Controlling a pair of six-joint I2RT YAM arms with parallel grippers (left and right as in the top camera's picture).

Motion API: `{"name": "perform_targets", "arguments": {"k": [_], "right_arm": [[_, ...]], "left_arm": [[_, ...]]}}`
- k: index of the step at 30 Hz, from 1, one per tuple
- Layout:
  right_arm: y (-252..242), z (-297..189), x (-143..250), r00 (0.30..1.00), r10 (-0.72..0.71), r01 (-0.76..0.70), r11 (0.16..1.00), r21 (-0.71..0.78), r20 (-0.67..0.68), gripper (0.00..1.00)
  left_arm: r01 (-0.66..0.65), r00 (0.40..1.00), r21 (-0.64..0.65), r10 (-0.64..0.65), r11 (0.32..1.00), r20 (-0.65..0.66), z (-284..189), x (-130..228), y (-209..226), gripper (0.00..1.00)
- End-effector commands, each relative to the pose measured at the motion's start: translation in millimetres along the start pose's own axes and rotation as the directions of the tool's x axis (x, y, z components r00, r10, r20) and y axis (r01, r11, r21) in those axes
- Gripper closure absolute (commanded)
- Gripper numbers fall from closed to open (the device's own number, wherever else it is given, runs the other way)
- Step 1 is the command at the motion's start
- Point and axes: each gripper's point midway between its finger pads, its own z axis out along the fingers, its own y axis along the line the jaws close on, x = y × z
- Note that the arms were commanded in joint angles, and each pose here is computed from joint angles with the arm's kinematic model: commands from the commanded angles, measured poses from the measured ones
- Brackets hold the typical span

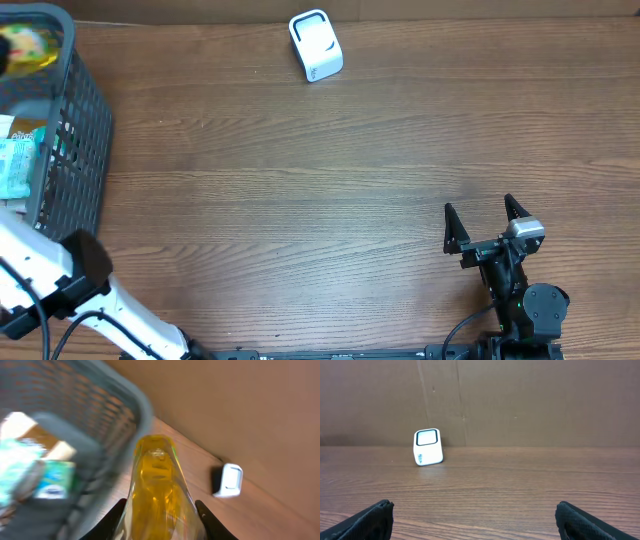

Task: Scan the item barcode
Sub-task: 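Lift the bottle out and carry it toward the white scanner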

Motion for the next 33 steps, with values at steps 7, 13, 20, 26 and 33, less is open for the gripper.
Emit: {"name": "perform_targets", "arguments": {"k": [7, 13, 20, 26, 33], "right_arm": [[0.0, 0.2, 2.3, 1.0, 0.003, -0.003, 1.0, -0.002, 0.002, 0.0], [0.0, 0.2, 2.3, 1.0, 0.003, -0.003, 1.0, -0.002, 0.002, 0.0], [0.0, 0.2, 2.3, 1.0, 0.003, -0.003, 1.0, -0.002, 0.002, 0.0], [0.0, 0.2, 2.3, 1.0, 0.003, -0.003, 1.0, -0.002, 0.002, 0.0], [0.0, 0.2, 2.3, 1.0, 0.003, -0.003, 1.0, -0.002, 0.002, 0.0]], "left_arm": [[-0.185, 0.978, 0.195, 0.2, 0.963, -0.063, 7.4, 49.0, -114.5, 0.83], [-0.288, 0.938, 0.264, 0.326, 0.921, -0.116, 15.3, 93.8, -171.3, 0.85], [-0.374, 0.874, 0.279, 0.437, 0.884, -0.212, 29.6, 153.9, -214.8, 0.89], [-0.379, 0.801, 0.328, 0.484, 0.865, -0.352, 40.6, 216.5, -241.7, 0.95], [-0.416, 0.7, 0.365, 0.55, 0.833, -0.455, 57.6, 275.6, -257.0, 0.96]]}}
